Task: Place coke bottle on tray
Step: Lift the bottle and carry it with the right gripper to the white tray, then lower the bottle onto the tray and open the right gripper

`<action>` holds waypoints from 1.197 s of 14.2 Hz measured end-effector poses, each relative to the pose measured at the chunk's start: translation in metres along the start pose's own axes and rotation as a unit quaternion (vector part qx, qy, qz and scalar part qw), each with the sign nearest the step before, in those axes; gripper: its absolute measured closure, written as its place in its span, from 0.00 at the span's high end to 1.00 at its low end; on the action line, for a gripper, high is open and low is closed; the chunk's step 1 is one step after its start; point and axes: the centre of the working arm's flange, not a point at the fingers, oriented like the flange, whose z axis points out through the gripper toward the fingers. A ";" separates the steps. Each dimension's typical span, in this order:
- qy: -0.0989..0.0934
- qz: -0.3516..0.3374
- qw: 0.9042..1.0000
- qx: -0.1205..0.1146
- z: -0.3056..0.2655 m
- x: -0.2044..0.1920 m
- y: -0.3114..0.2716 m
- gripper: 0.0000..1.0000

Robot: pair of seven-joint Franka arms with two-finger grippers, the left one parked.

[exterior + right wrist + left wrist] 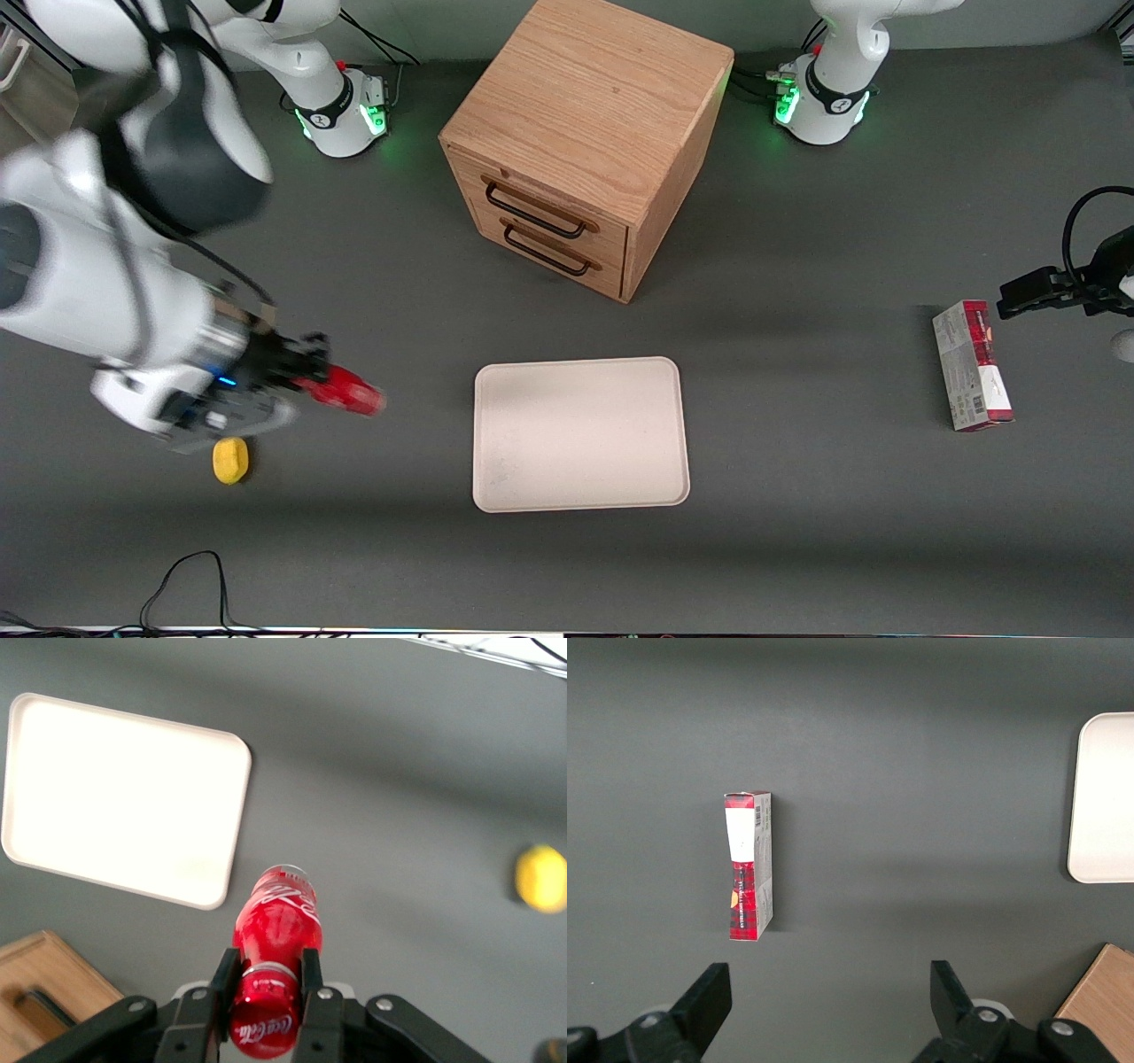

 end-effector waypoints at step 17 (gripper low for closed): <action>0.078 -0.018 0.997 -0.013 0.188 0.048 -0.099 0.78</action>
